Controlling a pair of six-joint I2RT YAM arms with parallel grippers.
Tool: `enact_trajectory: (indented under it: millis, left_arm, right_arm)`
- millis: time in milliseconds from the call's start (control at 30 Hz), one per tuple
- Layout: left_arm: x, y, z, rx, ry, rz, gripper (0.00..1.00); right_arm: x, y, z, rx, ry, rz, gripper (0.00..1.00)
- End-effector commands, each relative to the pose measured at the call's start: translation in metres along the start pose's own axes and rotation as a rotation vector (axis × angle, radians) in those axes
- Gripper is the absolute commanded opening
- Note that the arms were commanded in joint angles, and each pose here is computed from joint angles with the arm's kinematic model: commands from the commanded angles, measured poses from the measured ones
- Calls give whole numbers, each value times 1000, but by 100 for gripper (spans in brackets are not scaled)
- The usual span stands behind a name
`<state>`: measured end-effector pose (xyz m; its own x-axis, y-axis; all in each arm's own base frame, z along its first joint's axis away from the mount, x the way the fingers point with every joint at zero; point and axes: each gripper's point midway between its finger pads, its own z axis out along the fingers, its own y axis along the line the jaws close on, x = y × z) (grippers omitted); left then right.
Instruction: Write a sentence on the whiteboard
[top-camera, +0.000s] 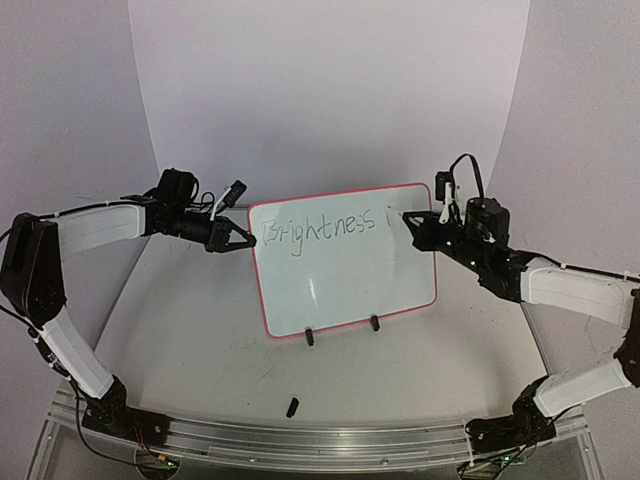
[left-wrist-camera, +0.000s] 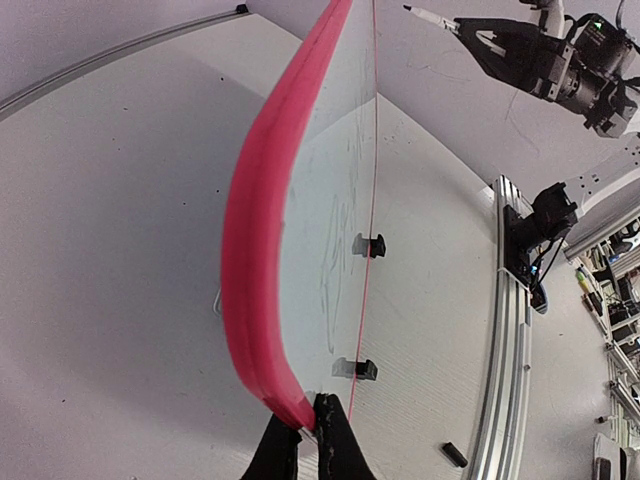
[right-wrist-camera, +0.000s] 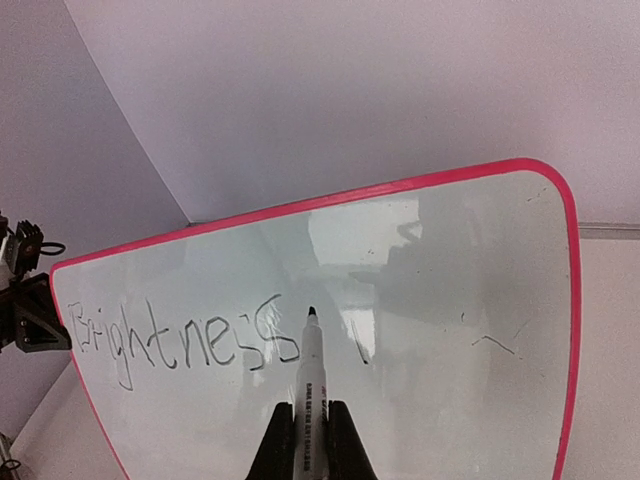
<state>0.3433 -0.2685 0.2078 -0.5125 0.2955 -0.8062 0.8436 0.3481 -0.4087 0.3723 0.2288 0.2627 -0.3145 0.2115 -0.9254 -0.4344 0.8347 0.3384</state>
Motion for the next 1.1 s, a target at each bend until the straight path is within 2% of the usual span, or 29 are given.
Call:
enact_trajectory:
  millis: [0,500,800,1067]
  left_arm:
    - [3,7,6,-50,31,109,0]
    - [3,8,7,-48,33,105,0]
    - [4,9,8,-50,35,103,0]
    - [5,10,8,-49,35,102,0]
  right_arm:
    - [-20,8,13,-11,-39,-31,0]
    - [-4,-12,33,84,7,-27,0]
    - [-23,-12,0,100,-66,-27,0]
    - [1,-25,-6,144,-11,-14,0]
